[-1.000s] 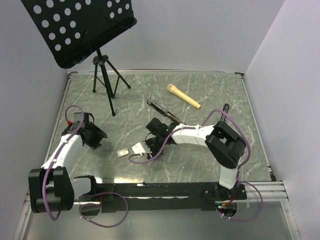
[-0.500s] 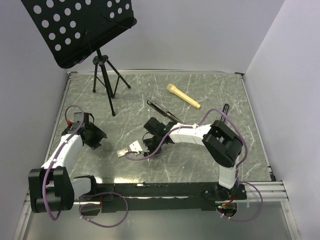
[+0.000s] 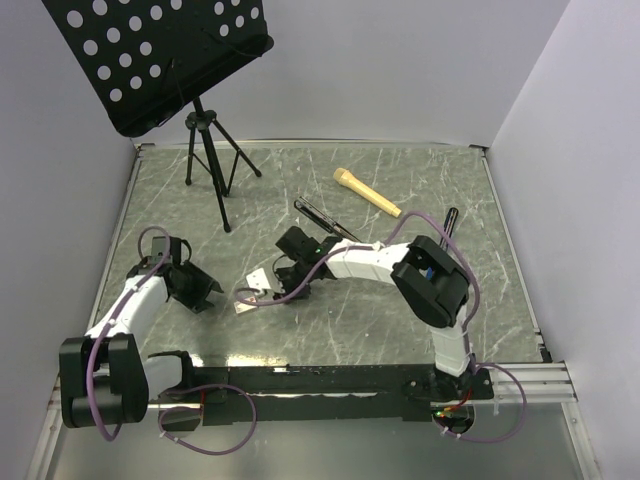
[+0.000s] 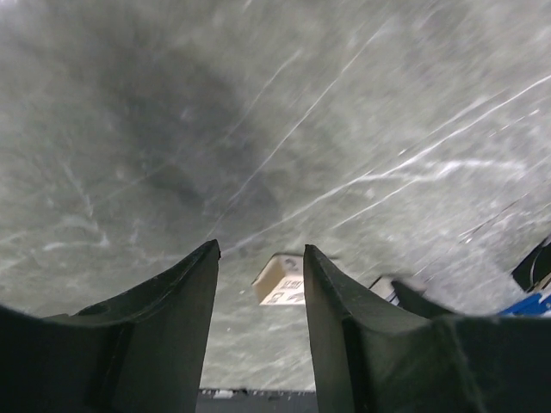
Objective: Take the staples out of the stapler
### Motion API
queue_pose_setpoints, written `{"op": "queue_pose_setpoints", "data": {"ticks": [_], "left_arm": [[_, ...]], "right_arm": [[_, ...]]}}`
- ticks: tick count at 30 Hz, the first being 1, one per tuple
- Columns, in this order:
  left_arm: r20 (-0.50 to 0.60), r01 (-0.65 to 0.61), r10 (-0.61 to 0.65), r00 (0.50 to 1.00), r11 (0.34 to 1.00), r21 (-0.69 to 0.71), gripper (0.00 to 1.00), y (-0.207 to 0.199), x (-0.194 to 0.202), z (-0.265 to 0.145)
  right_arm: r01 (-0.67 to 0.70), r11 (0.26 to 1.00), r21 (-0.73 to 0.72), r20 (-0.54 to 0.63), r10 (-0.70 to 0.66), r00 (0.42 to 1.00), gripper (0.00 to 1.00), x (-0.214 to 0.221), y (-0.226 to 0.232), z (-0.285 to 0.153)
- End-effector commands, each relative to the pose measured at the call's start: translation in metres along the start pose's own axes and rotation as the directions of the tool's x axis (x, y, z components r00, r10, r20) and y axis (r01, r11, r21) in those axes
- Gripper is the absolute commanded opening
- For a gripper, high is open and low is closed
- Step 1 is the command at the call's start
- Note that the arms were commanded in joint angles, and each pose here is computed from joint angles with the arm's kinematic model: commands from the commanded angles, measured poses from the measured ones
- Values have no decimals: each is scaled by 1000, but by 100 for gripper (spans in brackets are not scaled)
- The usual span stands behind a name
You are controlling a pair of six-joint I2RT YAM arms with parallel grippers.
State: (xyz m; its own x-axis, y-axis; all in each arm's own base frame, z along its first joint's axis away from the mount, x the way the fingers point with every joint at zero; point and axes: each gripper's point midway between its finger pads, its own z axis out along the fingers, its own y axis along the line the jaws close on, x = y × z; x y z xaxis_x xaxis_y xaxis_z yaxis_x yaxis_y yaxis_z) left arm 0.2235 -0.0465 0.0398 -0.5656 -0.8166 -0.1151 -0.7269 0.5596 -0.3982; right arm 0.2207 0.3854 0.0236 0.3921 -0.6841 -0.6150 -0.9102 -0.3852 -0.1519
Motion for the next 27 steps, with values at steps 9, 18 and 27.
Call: {"op": "queue_pose_setpoints", "data": {"ticks": [9,18,27], "left_arm": [[-87,31,-28,996,999,33,46,0,18,7],[-106,25,-21,994,999,41,38,-4,23,17],[-115,17,-15,993,1000,15,33,-1,29,26]], "right_arm": [[-106,993,49,12,105,994,41,-23,-30,8],[-102,992,73,-29,104,994,56,-6,-26,3],[-113,992,55,-51,116,992,55,8,-24,3]]}}
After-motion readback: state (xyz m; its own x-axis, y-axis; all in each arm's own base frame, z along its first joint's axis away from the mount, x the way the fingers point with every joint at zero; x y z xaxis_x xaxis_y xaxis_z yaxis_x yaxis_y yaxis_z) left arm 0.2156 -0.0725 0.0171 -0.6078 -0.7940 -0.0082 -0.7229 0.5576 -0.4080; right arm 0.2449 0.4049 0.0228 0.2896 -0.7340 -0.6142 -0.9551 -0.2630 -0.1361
